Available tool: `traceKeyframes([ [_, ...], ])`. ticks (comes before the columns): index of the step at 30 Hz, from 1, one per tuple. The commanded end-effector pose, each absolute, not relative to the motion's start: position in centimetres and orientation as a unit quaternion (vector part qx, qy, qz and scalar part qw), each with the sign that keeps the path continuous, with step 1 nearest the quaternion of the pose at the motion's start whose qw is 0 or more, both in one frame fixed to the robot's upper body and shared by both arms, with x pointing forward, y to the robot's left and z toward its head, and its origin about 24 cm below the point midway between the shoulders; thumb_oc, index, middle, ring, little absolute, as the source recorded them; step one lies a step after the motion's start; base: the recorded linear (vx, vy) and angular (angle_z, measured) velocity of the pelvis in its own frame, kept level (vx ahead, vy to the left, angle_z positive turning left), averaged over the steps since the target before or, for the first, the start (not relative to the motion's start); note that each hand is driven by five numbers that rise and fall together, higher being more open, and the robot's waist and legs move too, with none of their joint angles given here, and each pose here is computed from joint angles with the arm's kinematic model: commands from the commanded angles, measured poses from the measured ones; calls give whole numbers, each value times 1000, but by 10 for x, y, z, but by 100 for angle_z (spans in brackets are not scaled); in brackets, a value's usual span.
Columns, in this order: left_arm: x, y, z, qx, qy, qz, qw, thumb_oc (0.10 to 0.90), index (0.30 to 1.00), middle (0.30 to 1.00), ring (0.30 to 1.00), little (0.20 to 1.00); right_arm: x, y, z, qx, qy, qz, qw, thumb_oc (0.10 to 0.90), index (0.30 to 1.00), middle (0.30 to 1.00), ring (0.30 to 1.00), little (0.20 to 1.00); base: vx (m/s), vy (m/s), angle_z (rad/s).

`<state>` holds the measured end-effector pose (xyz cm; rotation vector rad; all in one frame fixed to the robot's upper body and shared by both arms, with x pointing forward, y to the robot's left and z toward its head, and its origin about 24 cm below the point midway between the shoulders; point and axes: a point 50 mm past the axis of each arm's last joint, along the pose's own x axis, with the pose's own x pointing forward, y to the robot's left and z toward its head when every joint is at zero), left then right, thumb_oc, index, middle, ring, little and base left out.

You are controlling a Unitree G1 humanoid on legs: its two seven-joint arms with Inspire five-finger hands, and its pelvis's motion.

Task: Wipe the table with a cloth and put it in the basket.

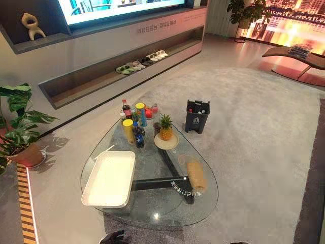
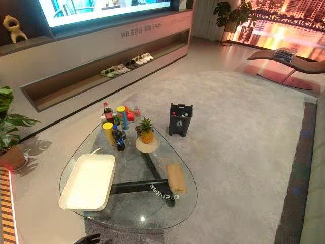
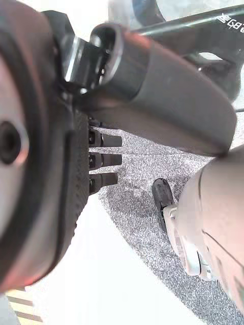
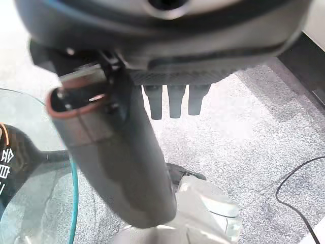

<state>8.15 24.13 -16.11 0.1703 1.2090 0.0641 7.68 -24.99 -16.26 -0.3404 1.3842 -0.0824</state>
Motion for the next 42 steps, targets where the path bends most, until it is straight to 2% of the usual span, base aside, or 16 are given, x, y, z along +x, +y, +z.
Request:
traceKeyframes([
  [1,112,241,-155,101,538,22,837,800,900,900,900,900,96,-259,-156,-186,621,-35,761,800,900,900,900,900,-165,-12,-21],
  [26,113,243,-154,96,534,31,839,800,900,900,900,900,96,-260,-156,-189,621,-34,760,800,900,900,900,900,0,0,0],
  [37,126,254,-146,82,503,84,856,800,900,900,900,900,99,-268,-153,-205,621,-20,756,800,900,900,900,900,25,5,0],
  [39,135,254,-143,79,483,91,867,800,900,900,900,900,102,-268,-152,-208,615,-23,761,800,900,900,900,900,-89,13,0],
  [42,190,251,-118,56,389,112,913,800,900,900,900,900,155,-267,-135,-209,550,-39,808,800,900,900,900,900,-434,33,0],
])
